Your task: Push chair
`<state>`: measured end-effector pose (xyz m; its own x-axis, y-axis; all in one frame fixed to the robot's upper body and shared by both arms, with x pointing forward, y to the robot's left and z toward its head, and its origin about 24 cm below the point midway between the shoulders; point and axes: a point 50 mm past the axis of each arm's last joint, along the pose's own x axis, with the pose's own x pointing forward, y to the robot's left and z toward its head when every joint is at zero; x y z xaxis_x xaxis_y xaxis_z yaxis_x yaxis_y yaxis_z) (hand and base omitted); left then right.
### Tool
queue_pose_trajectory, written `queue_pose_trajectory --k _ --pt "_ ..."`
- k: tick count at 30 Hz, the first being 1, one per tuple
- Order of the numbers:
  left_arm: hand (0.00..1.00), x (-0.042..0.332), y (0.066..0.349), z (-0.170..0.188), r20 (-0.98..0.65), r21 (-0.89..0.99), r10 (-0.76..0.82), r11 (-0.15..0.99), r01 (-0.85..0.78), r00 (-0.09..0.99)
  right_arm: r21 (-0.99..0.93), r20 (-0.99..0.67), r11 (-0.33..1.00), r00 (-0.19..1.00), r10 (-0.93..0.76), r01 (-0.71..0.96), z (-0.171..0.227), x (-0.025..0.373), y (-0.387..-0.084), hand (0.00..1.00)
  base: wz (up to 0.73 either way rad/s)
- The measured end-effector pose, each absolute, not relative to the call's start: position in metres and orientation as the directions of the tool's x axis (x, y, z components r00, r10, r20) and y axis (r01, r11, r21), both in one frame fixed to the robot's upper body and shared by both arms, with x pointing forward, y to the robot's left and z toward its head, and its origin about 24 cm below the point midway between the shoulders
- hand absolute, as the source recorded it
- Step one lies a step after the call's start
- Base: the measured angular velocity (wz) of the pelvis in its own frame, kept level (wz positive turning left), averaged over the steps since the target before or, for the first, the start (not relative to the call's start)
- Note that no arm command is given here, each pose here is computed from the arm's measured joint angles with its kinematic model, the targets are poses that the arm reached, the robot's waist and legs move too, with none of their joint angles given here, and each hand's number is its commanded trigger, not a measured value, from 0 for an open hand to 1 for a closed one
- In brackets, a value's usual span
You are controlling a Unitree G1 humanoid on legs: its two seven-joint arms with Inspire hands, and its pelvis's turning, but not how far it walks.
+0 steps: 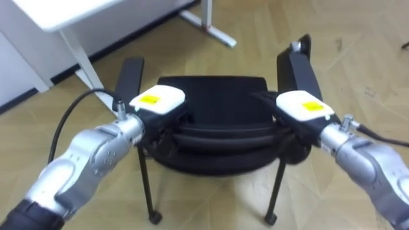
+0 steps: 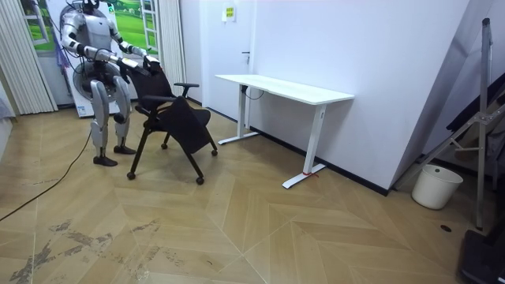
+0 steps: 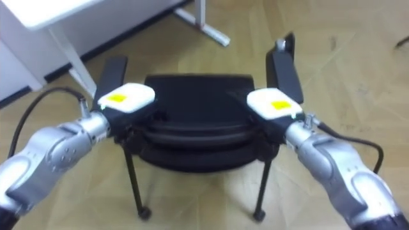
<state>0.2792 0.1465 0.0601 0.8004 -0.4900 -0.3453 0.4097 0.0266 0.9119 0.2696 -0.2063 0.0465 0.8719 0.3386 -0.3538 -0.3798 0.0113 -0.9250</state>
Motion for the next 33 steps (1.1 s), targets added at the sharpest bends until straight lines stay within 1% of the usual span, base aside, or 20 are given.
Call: queue_pose_trajectory --k 1,2,3,4,5,16,19,33 --pt "1.0 0.2792 0.1464 0.0601 -0.345 0.912 -0.49 0.027 0.41 0.8 -0.924 -0.359 0.004 0.872 0.334 -0.382 0.0468 0.2703 -0.2064 0.0 0.0" --pt "1.0 0.2793 0.1464 0.0603 -0.345 0.912 -0.49 0.027 0.41 0.8 -0.923 -0.368 -0.012 0.871 0.325 -0.385 0.0472 0.2719 -0.206 0.05 0.0" --pt "1.0 0.2796 0.1463 0.0606 -0.344 0.912 -0.491 0.026 0.409 0.8 -0.922 -0.371 -0.015 0.871 0.322 -0.387 0.0476 0.2729 -0.2063 0.26 0.0" --pt "1.0 0.2796 0.1462 0.0607 -0.344 0.912 -0.491 0.026 0.409 0.8 -0.922 -0.372 -0.014 0.872 0.319 -0.388 0.0476 0.273 -0.2066 0.56 0.0" --pt "1.0 0.2796 0.1462 0.0607 -0.344 0.912 -0.491 0.026 0.408 0.8 -0.921 -0.375 -0.015 0.872 0.316 -0.39 0.0476 0.2732 -0.2067 1.0 0.0" --pt "1.0 0.2801 0.1449 0.0637 -0.334 0.918 -0.511 0.014 0.396 0.792 -0.92 -0.379 -0.018 0.88 0.287 -0.391 0.0476 0.2743 -0.2094 1.0 0.01" --pt "1.0 0.2811 0.1474 0.0664 -0.33 0.922 -0.514 0.003 0.386 0.792 -0.931 -0.357 -0.039 0.885 0.3 -0.363 0.0477 0.2735 -0.2079 1.0 0.0" --pt "1.0 0.2818 0.1506 0.0682 -0.325 0.927 -0.508 -0.002 0.376 0.798 -0.939 -0.337 -0.041 0.887 0.315 -0.342 0.0485 0.2733 -0.2055 1.0 0.0"
